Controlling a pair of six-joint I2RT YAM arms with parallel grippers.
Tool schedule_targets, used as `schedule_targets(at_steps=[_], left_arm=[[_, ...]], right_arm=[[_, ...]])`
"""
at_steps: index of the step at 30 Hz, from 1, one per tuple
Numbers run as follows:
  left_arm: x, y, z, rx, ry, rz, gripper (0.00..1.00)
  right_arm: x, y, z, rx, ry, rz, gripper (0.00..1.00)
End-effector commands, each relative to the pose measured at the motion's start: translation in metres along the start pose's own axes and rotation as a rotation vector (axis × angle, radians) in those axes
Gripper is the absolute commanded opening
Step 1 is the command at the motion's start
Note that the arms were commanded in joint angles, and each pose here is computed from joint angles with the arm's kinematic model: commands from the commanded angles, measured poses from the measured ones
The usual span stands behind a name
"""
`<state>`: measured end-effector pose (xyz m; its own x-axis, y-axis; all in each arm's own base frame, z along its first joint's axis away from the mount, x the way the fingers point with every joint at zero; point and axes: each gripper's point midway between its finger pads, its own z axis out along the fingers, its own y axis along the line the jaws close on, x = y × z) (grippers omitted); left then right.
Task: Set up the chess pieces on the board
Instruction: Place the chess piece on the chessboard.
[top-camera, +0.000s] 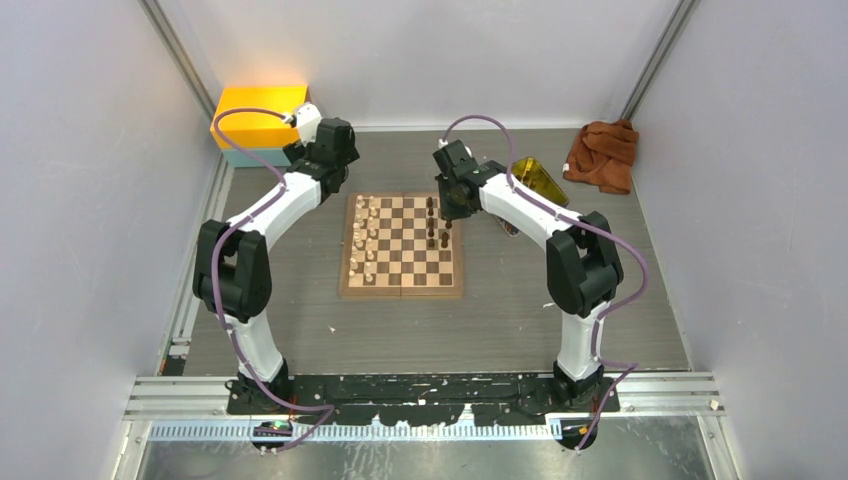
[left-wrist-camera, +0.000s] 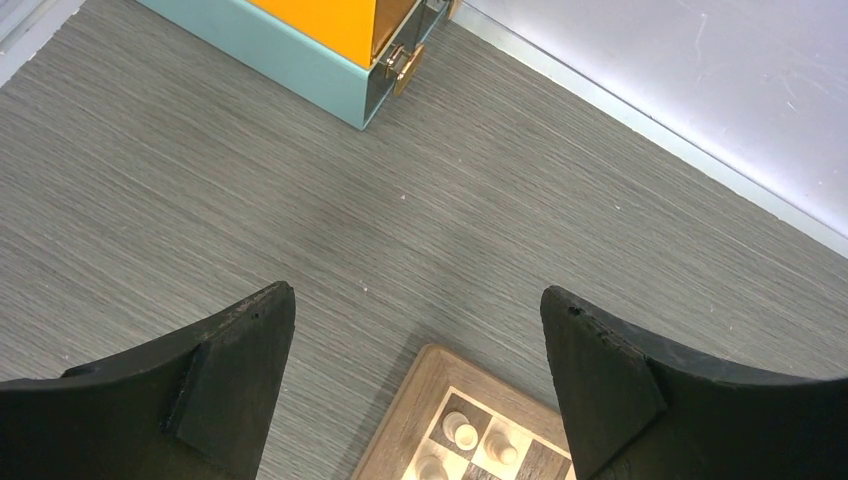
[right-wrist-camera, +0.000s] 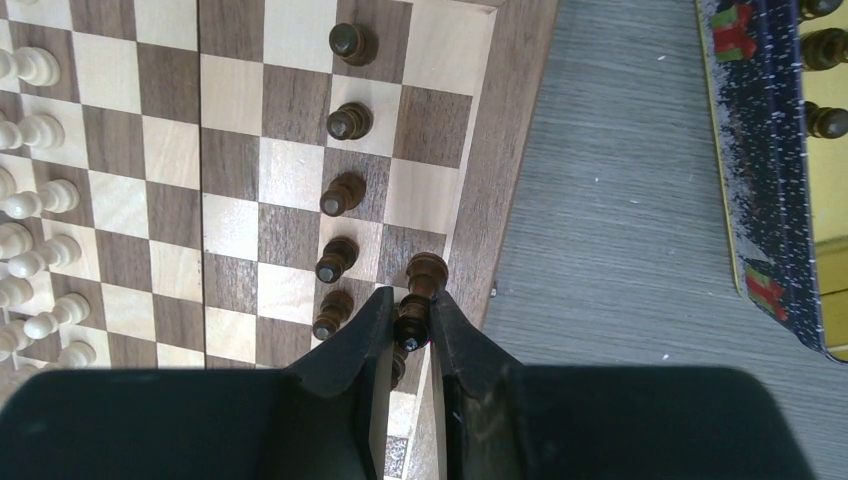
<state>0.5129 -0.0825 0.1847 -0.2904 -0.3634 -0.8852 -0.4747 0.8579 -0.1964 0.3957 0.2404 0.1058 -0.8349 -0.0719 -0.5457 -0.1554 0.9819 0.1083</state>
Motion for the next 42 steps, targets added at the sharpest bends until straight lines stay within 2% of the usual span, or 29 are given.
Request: schedule_targets(at_steps=[1,25,42], left_arm=[[-0.034,-0.005,-0.013,0.023,-0.082,-0.044,0.93],[-0.027,-0.007,-0.006,0.020,-0.074,-0.026,0.93],[-0.025,-0.008,-0.006,0.024,-0.068,-0.023,0.92]], right_arm=[[-0.009,0.012,0.003,-0.036,-0.029,0.009,0.01],[0.007,0.017,0.026,-0.061,0.022,0.010,0.01],[0.013,0.016,0.016,-0.042,0.029,0.003,0.01]])
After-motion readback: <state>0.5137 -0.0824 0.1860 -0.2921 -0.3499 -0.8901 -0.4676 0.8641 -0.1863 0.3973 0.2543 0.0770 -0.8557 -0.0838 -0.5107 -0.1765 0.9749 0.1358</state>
